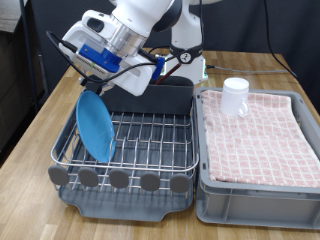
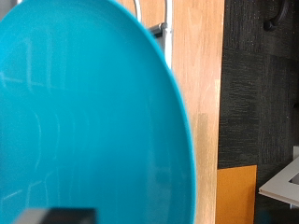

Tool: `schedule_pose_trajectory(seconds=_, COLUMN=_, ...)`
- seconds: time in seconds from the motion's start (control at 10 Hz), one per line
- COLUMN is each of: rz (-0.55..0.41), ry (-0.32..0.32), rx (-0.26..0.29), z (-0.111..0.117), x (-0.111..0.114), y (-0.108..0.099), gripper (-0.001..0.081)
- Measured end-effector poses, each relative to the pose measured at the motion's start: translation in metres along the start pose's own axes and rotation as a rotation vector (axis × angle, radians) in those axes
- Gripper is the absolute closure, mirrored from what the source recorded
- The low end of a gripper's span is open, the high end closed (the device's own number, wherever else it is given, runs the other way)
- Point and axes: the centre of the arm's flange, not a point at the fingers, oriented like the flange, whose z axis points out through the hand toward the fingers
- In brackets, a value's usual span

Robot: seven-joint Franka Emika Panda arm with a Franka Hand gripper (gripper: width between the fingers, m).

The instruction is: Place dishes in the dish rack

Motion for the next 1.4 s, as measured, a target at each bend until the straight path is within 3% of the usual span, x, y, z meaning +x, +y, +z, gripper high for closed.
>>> schedule_pose_trajectory(seconds=0.1, rz=0.001, ry=0.000, rx=0.000, z=0.000, x=0.000, y=0.000, gripper=0.0345)
schedule_pose_trajectory(seconds=0.2, rz=0.005, ry=0.000, rx=0.006, z=0.000, x=0.000, y=0.000, gripper=0.0345)
schedule_pose_trajectory(seconds=0.3, rz=0.024, ry=-0.009, rx=0.031, z=-0.002, x=0.002, y=-0.002, gripper=0.0177)
schedule_pose_trajectory(seconds=0.4, rz=0.045, ry=-0.031, rx=0.065, z=-0.004, x=0.005, y=-0.003, gripper=0.0177)
schedule_pose_trajectory(seconds=0.5, rz=0.056, ry=-0.056, rx=0.098, z=-0.008, x=0.010, y=-0.002, gripper=0.0049)
schedule_pose_trajectory(seconds=0.6, rz=0.068, ry=-0.086, rx=0.138, z=-0.013, x=0.015, y=0.000, gripper=0.0013)
schedule_pose_trajectory(seconds=0.9, rz=0.090, ry=-0.183, rx=0.261, z=-0.043, x=0.038, y=0.014, gripper=0.0006)
schedule_pose_trajectory(seconds=1.4, rz=-0.007, ry=-0.233, rx=0.286, z=-0.115, x=0.067, y=0.025, gripper=0.0004)
